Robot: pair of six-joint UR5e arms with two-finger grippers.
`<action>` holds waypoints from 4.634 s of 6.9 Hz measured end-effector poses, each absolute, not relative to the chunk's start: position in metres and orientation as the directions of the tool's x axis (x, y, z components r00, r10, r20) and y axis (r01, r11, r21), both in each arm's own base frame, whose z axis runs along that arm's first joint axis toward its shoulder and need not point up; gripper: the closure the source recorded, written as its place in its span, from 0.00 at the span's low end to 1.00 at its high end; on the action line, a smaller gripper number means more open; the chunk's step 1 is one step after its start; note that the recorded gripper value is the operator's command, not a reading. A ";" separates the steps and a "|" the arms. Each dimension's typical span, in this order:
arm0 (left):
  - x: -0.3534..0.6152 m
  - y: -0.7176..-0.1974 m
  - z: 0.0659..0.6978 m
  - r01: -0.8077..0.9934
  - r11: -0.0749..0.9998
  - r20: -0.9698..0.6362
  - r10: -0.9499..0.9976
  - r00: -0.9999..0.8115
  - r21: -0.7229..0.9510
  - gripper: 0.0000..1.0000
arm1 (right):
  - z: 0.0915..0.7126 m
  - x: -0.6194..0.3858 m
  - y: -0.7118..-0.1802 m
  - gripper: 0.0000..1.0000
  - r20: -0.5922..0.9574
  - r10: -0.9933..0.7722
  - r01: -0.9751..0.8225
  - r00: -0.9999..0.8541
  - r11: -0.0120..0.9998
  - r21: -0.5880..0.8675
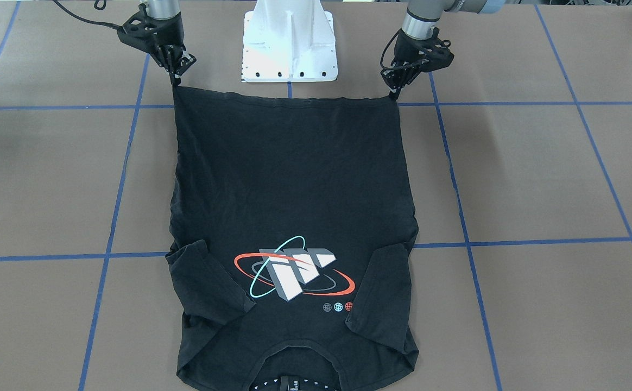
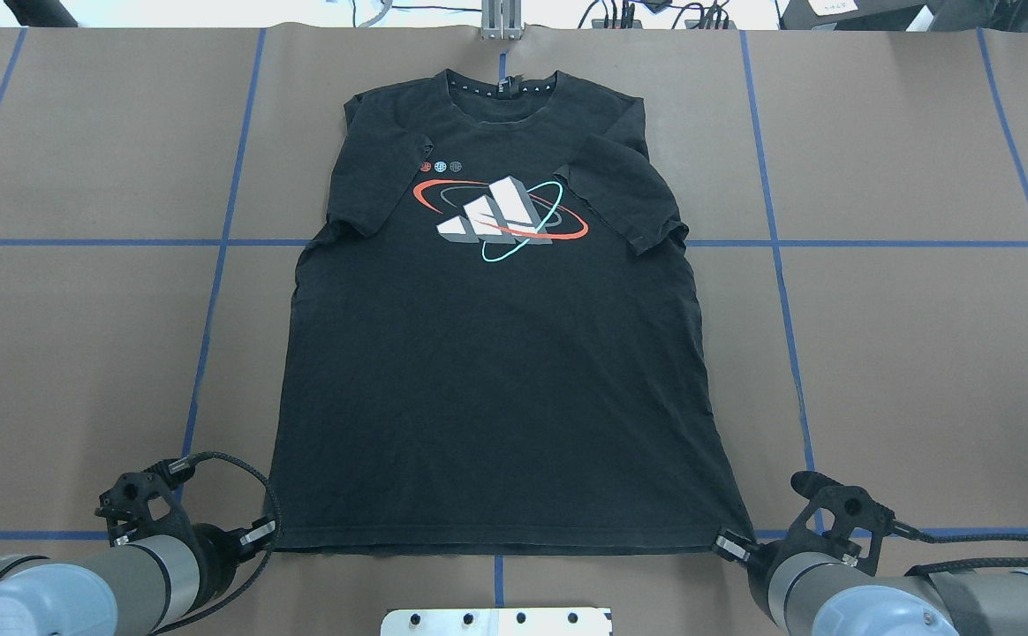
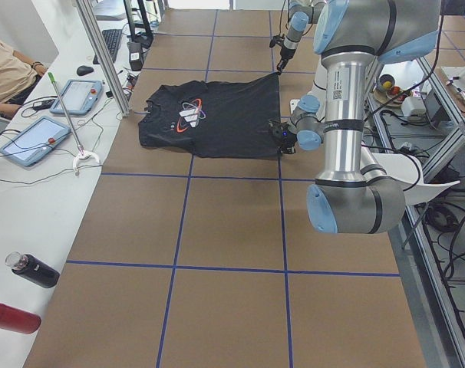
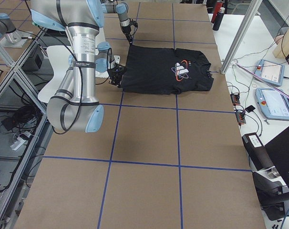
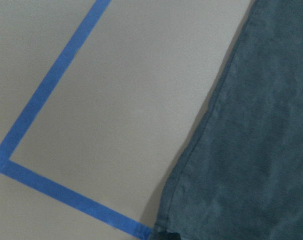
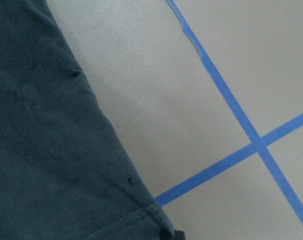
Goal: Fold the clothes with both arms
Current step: 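Grasp the hem corners with both grippers, then lift the hem with both grippers and fold it toward the collar, then release the hem with both grippers onto the collar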
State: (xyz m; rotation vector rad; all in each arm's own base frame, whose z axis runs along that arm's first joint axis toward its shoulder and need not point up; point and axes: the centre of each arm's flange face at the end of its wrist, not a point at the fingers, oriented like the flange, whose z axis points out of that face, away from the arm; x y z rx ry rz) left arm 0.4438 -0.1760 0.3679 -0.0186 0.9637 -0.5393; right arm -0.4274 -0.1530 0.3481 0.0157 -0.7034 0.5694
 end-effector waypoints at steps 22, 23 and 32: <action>0.331 -0.516 0.286 0.579 0.815 -0.872 -0.292 0.393 -0.013 1.00 | 0.272 -0.353 -0.593 1.00 0.570 0.698 -0.669 0.433 0.673 -0.315; 0.324 -0.522 0.287 0.580 0.815 -0.871 -0.288 0.398 -0.004 1.00 | 0.270 -0.352 -0.600 1.00 0.570 0.701 -0.673 0.429 0.669 -0.316; 0.374 -0.614 0.348 0.618 0.786 -0.846 -0.328 0.421 0.003 0.77 | 0.303 -0.425 -0.671 0.75 0.559 0.692 -0.692 0.457 0.671 -0.265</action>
